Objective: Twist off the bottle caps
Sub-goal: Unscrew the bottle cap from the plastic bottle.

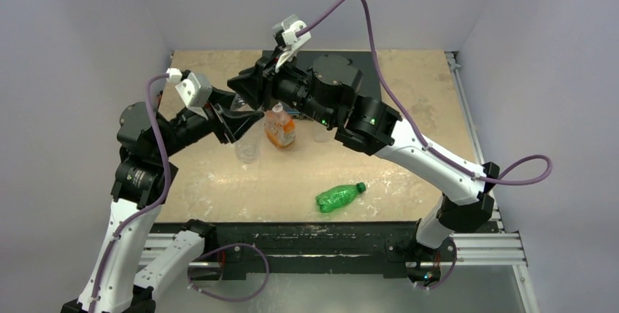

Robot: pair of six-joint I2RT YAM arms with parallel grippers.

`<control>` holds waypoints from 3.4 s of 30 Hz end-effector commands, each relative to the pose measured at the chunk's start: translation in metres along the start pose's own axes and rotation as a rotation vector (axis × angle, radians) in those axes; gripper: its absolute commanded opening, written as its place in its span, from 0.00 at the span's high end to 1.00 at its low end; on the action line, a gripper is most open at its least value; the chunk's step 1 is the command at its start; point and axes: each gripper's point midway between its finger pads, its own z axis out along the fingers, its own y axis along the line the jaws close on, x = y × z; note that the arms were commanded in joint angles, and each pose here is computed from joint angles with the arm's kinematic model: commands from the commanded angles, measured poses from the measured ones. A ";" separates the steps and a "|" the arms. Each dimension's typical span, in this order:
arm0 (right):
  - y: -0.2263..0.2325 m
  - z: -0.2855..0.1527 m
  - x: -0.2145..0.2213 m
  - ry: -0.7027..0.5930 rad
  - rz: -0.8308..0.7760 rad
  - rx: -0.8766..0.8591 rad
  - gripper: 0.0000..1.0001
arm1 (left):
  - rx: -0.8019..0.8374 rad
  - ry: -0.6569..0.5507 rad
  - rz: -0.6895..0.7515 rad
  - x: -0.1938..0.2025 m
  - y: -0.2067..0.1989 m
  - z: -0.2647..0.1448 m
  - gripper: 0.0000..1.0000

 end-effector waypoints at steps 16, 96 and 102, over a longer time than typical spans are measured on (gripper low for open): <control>0.036 -0.027 -0.046 -0.119 0.018 -0.187 1.00 | 0.100 -0.072 -0.008 -0.029 -0.023 -0.002 0.83; 0.000 -0.008 -0.045 -0.100 -0.007 0.065 1.00 | -0.103 -0.040 0.170 -0.022 0.020 -0.002 0.97; 0.010 -0.020 -0.055 -0.114 -0.026 -0.002 1.00 | -0.023 -0.088 0.120 -0.035 0.001 -0.002 0.99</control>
